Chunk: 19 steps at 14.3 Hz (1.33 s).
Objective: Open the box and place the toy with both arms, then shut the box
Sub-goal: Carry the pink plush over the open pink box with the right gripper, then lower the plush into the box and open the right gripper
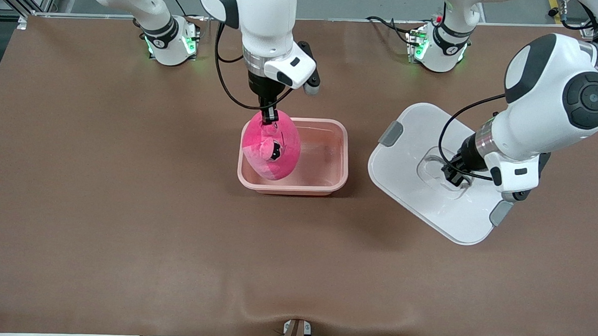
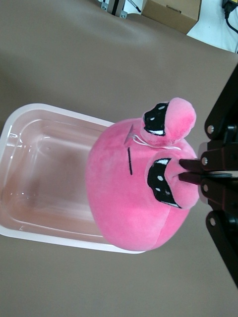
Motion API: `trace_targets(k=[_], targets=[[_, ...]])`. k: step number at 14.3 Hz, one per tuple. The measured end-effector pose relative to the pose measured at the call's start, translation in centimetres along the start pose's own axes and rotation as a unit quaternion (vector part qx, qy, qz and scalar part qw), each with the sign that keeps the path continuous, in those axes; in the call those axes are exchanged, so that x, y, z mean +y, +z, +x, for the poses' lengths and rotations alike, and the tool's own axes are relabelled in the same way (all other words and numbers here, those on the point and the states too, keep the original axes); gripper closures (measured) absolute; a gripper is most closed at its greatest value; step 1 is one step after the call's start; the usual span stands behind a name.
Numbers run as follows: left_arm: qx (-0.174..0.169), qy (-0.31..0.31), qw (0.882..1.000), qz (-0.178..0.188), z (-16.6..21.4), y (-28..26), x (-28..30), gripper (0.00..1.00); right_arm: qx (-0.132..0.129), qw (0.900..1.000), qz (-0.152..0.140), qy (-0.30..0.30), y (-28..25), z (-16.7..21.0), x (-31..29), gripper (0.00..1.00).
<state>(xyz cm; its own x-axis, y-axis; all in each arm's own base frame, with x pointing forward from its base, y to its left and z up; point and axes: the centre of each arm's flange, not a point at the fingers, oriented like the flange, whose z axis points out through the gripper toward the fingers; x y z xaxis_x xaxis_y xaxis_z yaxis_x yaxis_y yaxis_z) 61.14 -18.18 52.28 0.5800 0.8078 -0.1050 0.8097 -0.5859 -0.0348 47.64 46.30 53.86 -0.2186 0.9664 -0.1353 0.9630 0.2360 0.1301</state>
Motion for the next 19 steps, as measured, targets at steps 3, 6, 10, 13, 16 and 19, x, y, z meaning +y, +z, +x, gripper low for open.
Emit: trace_targets(k=[3,6,10,13,16,19], targets=[[0.0,0.0,1.0,0.001,0.0,0.0,0.0,0.93,-0.002,1.0,0.001,-0.002,0.2,0.1,0.0,0.96],[0.0,0.0,1.0,0.001,0.0,0.0,0.0,0.93,-0.004,1.0,0.003,-0.005,0.6,0.3,0.0,0.96],[-0.004,0.0,1.0,0.003,-0.1,0.1,-0.1,0.93,-0.009,1.0,0.011,-0.008,1.6,0.4,-0.2,0.96],[-0.005,0.0,1.0,0.005,-0.1,0.1,-0.1,0.93,-0.013,1.0,0.016,-0.009,2.1,0.4,-0.4,0.96],[-0.005,0.0,1.0,0.006,-0.1,0.1,-0.1,0.93,-0.017,1.0,0.022,-0.011,2.7,0.4,-0.6,0.96],[-0.005,0.003,1.0,0.007,-0.1,0.1,-0.2,0.93,-0.019,0.999,0.026,-0.012,3.1,0.4,-0.7,0.96]])
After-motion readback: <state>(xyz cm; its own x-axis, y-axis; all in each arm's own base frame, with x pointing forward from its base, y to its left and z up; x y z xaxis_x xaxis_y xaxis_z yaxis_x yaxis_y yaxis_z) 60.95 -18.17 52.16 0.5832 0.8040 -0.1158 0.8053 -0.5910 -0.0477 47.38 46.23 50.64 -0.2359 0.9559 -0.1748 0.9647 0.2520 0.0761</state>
